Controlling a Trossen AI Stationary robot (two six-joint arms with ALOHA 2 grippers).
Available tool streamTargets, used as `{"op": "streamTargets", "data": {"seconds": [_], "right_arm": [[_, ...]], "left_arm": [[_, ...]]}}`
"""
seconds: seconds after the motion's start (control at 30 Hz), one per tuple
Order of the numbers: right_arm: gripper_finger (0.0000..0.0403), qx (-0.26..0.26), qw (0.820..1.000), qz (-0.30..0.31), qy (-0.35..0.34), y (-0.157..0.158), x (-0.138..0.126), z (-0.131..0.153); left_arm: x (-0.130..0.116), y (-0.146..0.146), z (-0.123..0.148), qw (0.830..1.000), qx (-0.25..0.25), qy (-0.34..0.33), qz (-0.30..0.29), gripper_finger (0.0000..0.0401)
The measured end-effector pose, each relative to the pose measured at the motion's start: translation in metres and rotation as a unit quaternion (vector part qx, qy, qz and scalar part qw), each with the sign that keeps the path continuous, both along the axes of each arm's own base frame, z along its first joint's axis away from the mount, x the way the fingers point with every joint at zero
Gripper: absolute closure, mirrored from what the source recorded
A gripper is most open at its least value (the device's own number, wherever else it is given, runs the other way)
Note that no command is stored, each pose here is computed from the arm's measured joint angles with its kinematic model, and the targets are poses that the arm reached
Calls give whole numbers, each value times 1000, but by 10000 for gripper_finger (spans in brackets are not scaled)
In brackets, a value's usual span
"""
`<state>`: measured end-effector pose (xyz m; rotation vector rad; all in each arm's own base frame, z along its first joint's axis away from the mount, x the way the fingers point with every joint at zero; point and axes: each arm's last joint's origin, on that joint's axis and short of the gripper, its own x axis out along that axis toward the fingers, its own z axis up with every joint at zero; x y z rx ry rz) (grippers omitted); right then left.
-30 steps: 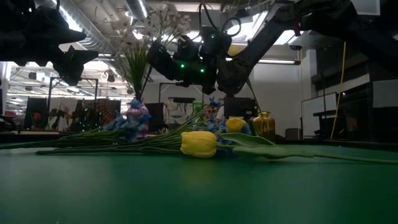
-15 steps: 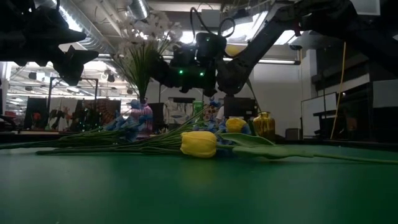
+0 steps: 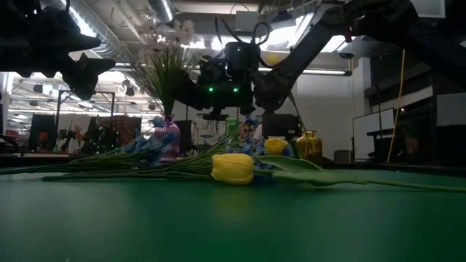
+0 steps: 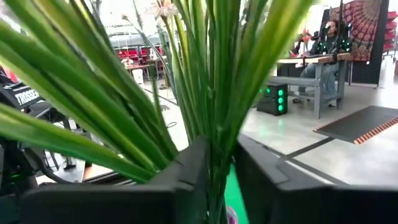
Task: Sort flowers into vase by color
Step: Put the white flower into the violet vase
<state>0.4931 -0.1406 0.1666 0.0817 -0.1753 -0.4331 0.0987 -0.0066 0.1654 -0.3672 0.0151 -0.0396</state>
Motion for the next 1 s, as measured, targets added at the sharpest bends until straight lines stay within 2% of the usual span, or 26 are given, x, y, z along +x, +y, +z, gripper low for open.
{"op": "streamTargets", "data": {"seconds": [0.2,0.33,0.67,1.0], "right_arm": [[230,-4,1000,-1,3,0,0,0],[200,-2,1000,4,12,0,0,-2],[192,1,998,27,55,1,1,-9],[191,-18,995,52,85,2,1,-3]], "left_arm": [[0,0,0,1000,-1,0,0,207],[0,0,0,1000,-1,0,0,207],[0,0,0,1000,-2,0,-1,207],[0,0,0,1000,-2,0,-3,207]]}}
